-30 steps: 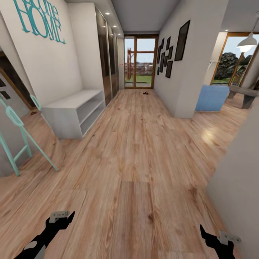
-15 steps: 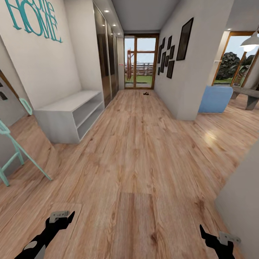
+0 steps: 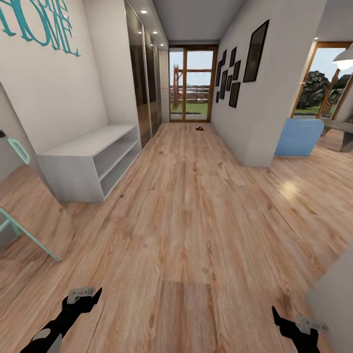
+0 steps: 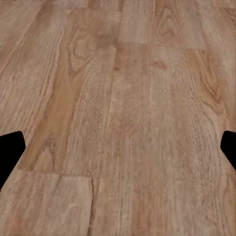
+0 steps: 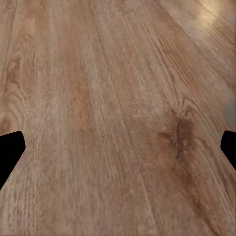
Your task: Pick up the two gym shoes and the two sandals from the corridor floor and place them onto the hallstand (shoe rack) in the corridor, making sure they are on the rack and not on the floor. Arrange them so the two gym shoes are next to each other and the two sandals are next to each other.
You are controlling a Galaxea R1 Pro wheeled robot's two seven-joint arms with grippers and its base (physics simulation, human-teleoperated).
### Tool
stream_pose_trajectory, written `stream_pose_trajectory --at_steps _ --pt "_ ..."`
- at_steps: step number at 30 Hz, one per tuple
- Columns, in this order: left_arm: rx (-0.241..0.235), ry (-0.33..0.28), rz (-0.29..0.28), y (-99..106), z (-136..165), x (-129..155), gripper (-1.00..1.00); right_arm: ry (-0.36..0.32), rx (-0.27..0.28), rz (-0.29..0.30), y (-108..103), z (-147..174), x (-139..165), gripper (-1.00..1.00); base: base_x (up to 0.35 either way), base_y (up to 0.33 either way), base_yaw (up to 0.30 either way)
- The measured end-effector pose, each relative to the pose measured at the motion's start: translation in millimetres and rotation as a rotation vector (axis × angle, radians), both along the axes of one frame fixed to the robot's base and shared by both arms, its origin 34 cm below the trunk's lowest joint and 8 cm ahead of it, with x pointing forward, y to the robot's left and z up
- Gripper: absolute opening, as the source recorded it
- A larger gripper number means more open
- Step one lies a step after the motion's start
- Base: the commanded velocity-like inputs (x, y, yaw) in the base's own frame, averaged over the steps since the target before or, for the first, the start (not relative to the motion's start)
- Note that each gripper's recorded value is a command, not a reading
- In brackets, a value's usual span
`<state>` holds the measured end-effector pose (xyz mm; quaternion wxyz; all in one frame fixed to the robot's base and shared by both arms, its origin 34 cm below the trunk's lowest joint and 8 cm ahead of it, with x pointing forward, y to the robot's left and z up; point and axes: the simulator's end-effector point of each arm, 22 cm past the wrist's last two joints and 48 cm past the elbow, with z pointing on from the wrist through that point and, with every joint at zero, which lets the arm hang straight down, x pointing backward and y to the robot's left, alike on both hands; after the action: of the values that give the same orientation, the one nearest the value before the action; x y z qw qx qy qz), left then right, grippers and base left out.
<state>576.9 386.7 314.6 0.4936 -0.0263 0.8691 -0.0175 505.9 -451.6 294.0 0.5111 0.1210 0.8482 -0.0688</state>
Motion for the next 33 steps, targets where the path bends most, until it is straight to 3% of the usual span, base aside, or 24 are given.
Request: stream_pose_trajectory --at_steps 3,9,20,28,29,33 --pt "0.0 0.001 0.0 0 0 0 1.0 0.001 0.002 0.0 2 -1 0 1.0 0.339 0.0 0.0" --pt "-0.001 0.002 0.0 0 -1 -1 1.0 0.003 0.055 0.013 40 -11 1 1.0 0.339 0.0 0.0" --pt "-0.001 0.002 0.0 0 -1 -1 1.0 0.024 0.076 0.02 55 -21 -10 1.0 0.339 0.0 0.0" --pt "-0.001 0.002 0.0 0 -1 -1 1.0 0.036 0.145 0.041 106 -33 -14 1.0 0.339 0.0 0.0" --pt "-0.001 0.002 0.0 0 -1 -1 1.0 0.042 0.172 0.058 130 -37 -16 1.0 0.339 0.0 0.0" --pt "-0.001 0.002 0.0 0 -1 -1 1.0 0.044 0.187 0.05 137 -39 -19 1.0 0.339 0.0 0.0"
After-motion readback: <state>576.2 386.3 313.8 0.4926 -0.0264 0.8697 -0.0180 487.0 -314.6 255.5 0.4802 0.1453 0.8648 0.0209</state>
